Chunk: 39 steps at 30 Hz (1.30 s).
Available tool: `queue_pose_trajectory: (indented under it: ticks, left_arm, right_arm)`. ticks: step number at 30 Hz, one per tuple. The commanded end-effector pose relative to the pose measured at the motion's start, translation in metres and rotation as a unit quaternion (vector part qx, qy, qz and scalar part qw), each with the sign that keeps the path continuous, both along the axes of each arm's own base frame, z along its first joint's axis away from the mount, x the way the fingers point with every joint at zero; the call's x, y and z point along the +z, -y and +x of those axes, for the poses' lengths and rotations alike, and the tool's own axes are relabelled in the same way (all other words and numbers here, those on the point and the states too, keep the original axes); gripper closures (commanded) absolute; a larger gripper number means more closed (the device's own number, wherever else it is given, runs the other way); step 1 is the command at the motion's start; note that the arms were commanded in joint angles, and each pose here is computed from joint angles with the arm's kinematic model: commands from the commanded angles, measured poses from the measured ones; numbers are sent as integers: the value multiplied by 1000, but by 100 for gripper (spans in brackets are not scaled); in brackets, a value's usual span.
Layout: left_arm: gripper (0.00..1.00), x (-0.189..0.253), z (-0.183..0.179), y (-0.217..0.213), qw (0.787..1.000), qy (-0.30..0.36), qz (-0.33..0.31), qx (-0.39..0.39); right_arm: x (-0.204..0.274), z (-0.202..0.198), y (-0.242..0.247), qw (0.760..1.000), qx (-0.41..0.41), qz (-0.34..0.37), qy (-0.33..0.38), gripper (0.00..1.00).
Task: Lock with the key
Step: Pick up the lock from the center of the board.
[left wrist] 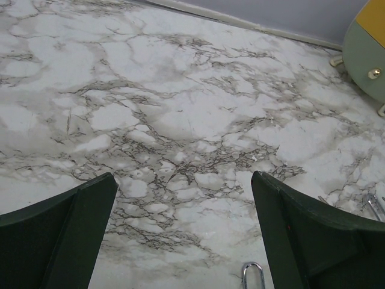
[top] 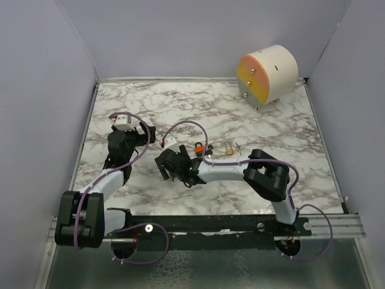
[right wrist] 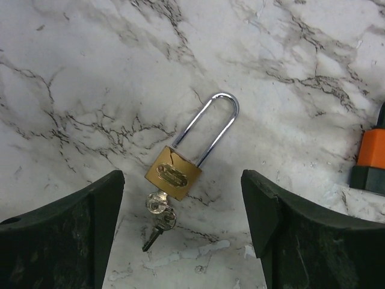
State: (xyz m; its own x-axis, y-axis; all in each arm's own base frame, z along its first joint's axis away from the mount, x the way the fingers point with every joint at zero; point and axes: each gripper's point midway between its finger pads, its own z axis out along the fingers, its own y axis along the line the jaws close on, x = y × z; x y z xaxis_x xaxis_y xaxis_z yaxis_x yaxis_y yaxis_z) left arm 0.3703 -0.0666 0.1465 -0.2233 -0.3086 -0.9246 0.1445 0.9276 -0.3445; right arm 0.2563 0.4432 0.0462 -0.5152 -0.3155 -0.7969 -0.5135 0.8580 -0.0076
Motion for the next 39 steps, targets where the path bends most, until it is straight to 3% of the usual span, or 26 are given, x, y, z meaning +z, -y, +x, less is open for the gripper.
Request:
queue_pose_trajectory:
  ticks: [1,13,14,15,16,25,39]
  left_arm:
    - [1,3,3,-4,1000,4,-3,9]
    - [1,-5,5,-3,1000,-6,-3,5]
    - [1,-6,5,-6,999,1,32,-1]
    - [1,-6,5,-1,1000,-10,-18,7]
    - [1,-7,5,-1,1000,-13,-24,8]
    - [1,-7,5,1,999,-13,-29,5]
    - [1,-8,3,2,999,-15,-34,2]
  right_arm:
    - [-18,-14,7,998,-26,-4,-53,22]
    - [-35,-16,14,997,-46,-16,-64,31]
    - [-35,-15,14,997,-46,-16,-63,33]
    - [-34,-15,13,997,-45,-14,-62,33]
    - [-34,-14,12,997,-44,-12,-61,35]
    - [-31,-18,-4,997,-17,10,-70,37]
    - [-32,-23,-24,996,28,27,-80,51]
